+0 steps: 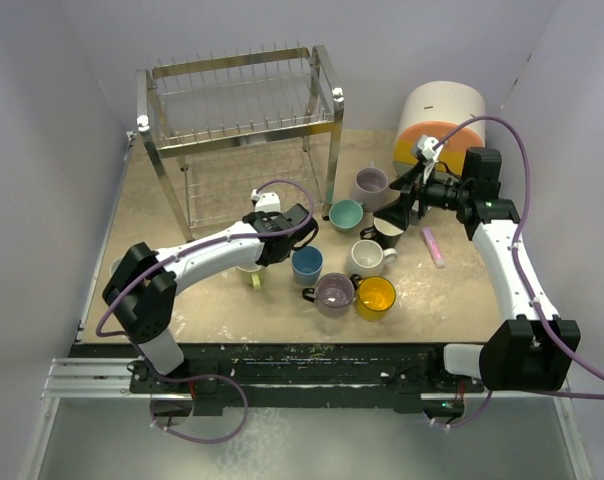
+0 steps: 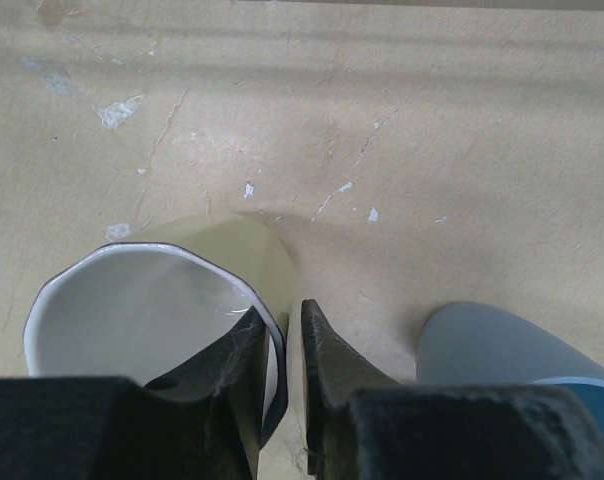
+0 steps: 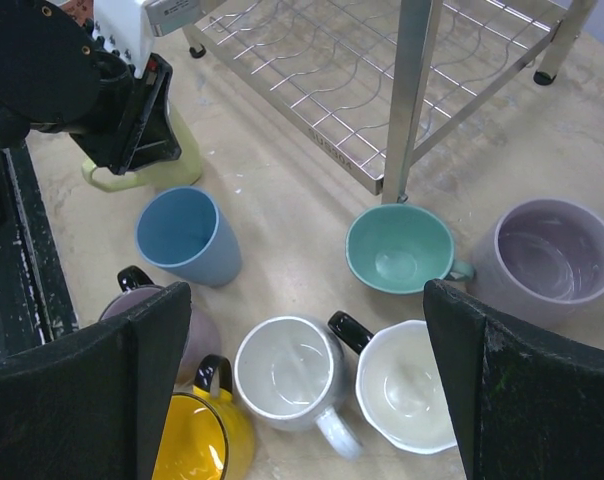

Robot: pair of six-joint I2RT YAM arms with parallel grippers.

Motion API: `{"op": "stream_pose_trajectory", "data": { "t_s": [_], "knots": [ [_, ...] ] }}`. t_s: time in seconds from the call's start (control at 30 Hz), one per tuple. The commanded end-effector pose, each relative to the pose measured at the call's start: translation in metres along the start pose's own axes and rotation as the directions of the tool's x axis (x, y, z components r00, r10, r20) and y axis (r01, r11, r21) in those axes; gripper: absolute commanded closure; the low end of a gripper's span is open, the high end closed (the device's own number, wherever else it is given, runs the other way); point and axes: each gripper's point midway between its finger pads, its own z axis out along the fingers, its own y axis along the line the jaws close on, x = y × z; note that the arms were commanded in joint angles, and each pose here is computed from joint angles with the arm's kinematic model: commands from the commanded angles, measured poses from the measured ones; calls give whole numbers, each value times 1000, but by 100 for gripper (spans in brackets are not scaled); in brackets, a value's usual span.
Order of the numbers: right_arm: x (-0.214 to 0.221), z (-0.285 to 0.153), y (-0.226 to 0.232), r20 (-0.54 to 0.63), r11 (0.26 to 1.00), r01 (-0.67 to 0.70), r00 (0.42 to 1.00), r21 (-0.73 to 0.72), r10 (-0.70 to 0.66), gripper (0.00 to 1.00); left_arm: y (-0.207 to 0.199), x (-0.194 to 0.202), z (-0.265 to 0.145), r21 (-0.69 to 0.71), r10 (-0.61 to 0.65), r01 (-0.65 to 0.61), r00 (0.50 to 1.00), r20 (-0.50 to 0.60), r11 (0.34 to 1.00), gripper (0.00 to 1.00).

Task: Load the cups into the dish rack
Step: Pick up the cup at the center of the board.

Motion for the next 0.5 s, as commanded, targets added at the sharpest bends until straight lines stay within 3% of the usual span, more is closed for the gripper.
{"op": "stream_pose_trajectory", "data": {
  "t_s": [0.0,0.2,0.47],
  "knots": [
    [-12,-2,10,42,999,39,998,-24,-38,0,-9,-13,-6,45,-11,9,999,35,999,80],
    [-12,1,14,52,998,27,998,-51,-25,0,0,-17,-16,62,-9,6,999,52,998,100],
    [-11,6,22,61,995,15,998,-94,-10,0,17,-33,-40,112,-31,18,994,110,994,100]
  ]
}}
